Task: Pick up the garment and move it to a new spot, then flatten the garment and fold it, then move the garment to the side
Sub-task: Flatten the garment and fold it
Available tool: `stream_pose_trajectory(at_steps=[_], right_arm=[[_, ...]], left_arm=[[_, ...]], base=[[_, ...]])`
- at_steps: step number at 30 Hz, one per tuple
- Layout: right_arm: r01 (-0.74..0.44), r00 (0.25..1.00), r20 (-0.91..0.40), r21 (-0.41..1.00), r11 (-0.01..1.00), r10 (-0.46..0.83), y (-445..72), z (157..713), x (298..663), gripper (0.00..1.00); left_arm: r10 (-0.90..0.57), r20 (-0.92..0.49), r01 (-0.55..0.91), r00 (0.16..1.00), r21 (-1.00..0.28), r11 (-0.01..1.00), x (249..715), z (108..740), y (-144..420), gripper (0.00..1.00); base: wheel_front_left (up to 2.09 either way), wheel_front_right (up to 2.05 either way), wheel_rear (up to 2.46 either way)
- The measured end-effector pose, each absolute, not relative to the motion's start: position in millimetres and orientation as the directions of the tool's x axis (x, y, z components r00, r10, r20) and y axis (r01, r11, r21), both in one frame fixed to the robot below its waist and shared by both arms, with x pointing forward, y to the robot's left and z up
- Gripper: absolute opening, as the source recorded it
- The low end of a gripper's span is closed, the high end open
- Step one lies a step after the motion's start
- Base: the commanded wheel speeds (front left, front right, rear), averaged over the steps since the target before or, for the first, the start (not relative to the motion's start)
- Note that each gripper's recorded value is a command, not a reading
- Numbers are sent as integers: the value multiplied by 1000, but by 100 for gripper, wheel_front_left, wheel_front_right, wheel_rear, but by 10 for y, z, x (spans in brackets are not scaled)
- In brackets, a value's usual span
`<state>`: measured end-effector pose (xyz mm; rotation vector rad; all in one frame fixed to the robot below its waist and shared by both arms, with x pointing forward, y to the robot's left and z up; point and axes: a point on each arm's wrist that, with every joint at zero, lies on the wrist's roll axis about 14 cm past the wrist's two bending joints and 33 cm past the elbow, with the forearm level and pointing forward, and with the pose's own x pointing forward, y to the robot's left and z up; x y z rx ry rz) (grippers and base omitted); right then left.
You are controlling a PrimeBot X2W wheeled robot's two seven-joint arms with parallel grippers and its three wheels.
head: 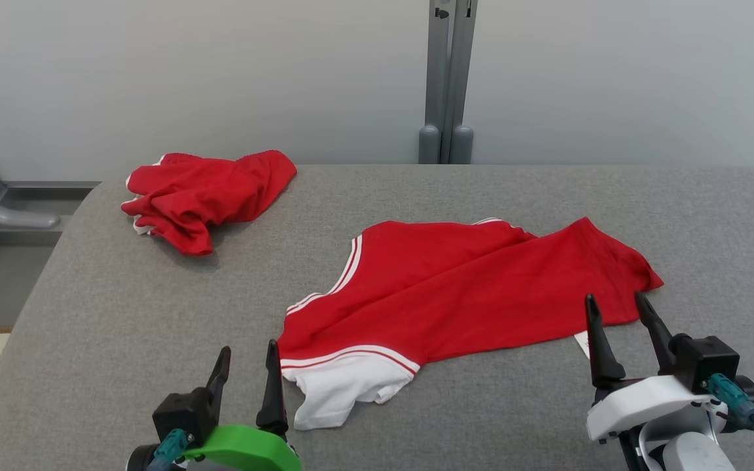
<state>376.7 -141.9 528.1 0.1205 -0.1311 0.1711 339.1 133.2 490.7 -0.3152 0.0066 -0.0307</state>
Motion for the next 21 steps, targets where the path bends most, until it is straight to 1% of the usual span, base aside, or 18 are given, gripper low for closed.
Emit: stream_pose_trajectory(at_steps=[15, 21], right_arm=[[-185, 977, 126, 117, 976, 170, -1388, 5226, 3750, 100], [-177, 981, 107, 118, 977, 164, -1410, 5161, 3759, 100]], left_arm=[[-41, -30, 30, 999, -301, 953, 3395, 4834, 1310, 100], [-137, -236, 63, 962, -294, 954, 3280, 4419, 1122, 100]], base=[[0, 0, 0], [0, 0, 0]])
